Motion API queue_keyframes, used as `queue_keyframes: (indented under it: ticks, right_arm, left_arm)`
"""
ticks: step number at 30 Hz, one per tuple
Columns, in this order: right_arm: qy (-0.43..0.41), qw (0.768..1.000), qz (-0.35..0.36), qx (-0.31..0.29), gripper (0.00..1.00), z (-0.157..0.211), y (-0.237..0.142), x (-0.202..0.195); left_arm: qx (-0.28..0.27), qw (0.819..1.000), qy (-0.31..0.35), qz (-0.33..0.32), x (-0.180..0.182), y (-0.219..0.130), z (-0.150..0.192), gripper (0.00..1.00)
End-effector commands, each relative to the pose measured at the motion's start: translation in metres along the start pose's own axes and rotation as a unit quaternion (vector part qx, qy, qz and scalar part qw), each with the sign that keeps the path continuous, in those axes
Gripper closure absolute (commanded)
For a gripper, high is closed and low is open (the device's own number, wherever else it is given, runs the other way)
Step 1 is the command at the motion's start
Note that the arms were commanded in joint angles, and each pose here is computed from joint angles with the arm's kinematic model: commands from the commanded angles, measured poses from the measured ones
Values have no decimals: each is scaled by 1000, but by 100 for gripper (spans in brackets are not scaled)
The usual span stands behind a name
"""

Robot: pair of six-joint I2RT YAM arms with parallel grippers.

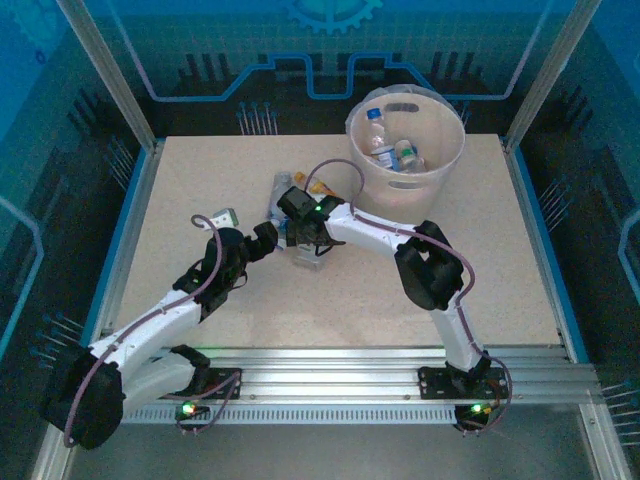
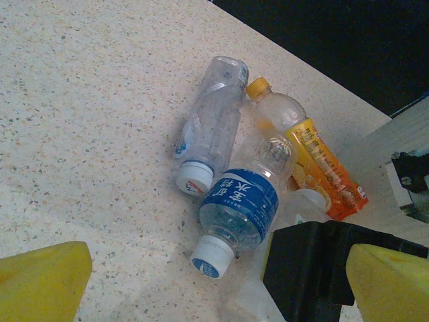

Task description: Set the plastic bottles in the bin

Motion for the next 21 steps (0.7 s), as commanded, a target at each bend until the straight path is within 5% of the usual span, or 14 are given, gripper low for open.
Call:
queue_keyframes:
  ticks: [1, 21]
  right_arm:
    - [-11, 999, 14, 35, 0, 11, 5, -12]
    - [-9, 998, -17, 58, 0, 34, -20, -30]
  left_arm:
    - [-4, 1000, -8, 9, 0, 0, -2, 1]
    - [-2, 1000, -15, 14, -1, 0, -1, 1]
Point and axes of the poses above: each hand's point on the last joint's axis, 136 mm out from that joint toward the fingers, its own y axis out along the fingers, its own x axis along the line the jaws close on, z = x × y, the point moved 9 cm from there along -y, back along the fingers, and after that the axes turned 3 degrees about -y, right-handed, at the moved point
